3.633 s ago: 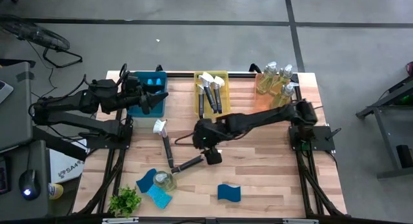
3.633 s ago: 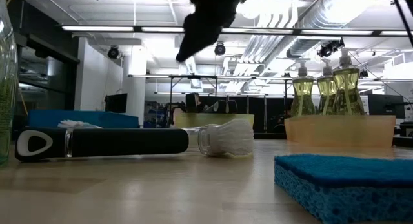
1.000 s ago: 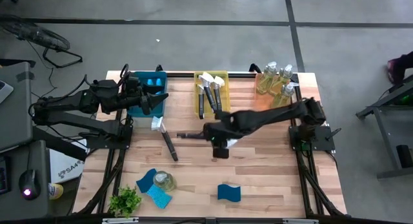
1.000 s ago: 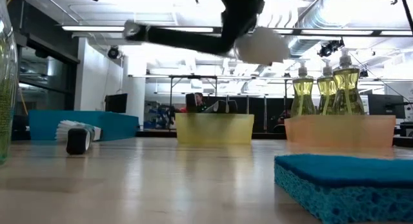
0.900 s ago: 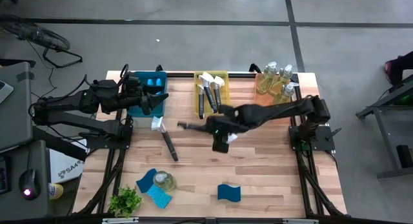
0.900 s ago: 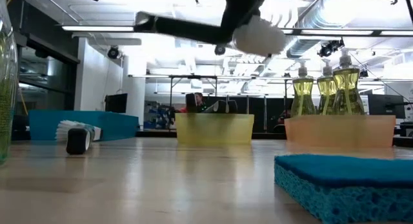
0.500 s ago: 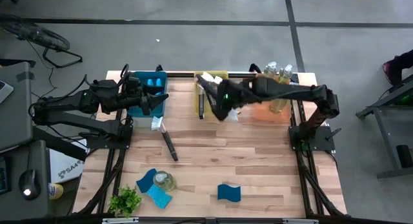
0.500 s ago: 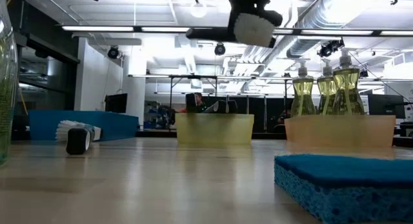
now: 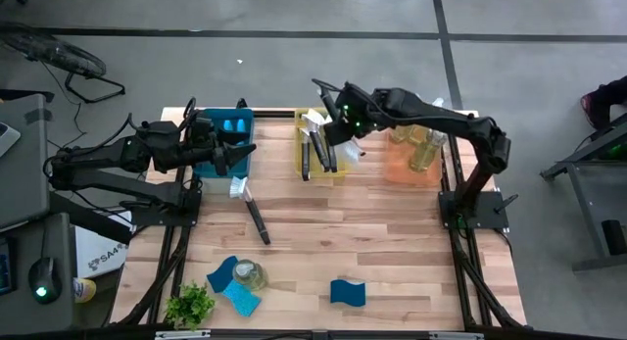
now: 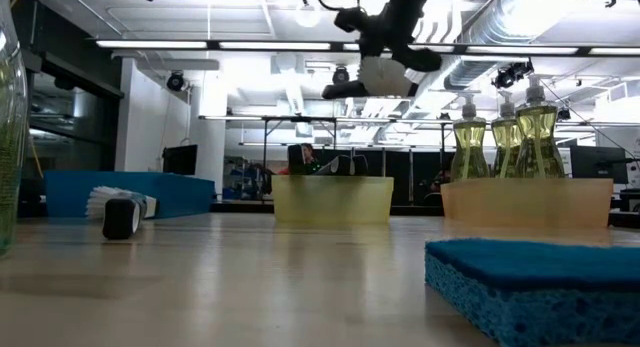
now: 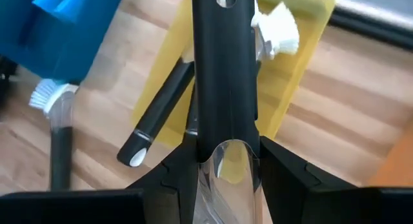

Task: Pick & Place Kitchen Sink Supplies
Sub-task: Put the black dishwashing brush into the yellow bin

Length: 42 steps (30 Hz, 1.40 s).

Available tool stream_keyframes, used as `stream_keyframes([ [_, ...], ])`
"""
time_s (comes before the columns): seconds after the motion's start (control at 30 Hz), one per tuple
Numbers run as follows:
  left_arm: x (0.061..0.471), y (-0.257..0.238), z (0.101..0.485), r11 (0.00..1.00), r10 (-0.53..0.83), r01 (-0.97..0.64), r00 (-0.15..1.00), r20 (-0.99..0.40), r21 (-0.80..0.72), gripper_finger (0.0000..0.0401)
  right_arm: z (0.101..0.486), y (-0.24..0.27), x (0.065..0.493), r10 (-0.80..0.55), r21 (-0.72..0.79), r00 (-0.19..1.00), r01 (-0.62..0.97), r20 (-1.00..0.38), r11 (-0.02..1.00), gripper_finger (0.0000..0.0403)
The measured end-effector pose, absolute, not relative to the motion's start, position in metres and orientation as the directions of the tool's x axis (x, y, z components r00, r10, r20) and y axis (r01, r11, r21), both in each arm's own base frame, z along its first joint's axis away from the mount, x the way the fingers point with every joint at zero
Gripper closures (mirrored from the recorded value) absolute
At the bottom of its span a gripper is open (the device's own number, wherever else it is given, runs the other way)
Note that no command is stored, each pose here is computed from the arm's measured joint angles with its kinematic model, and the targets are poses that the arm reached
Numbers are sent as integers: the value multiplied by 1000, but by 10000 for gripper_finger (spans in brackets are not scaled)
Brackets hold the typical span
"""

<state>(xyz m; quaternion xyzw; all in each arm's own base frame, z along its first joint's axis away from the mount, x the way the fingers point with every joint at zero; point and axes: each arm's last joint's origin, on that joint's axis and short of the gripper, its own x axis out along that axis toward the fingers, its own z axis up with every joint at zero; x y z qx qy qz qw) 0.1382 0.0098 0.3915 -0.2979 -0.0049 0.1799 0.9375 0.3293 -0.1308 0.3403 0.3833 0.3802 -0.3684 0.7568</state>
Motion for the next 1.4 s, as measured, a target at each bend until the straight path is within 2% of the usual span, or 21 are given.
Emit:
stream_keyframes([
  [0.2,138,10,392,755,341,-332,935,-95,-565,90,329,-148,330,-177,362,444,859,-878,361,277],
  [0.5,139,10,391,758,341,-336,935,-100,-560,90,297,-160,342,-68,350,379,898,-923,265,277],
  [0.7,140,10,391,758,341,-339,934,-105,-558,90,269,-172,342,44,273,270,944,-962,183,277],
  [1.07,142,10,387,754,342,-361,929,-142,-548,90,262,-190,338,32,277,276,961,-961,25,277],
  [1.27,145,10,386,754,351,-373,925,-149,-541,90,261,-195,345,1,329,330,944,-944,-12,277],
  [1.4,146,10,385,754,352,-378,923,-156,-537,90,255,-196,348,13,321,322,947,-947,-27,277],
])
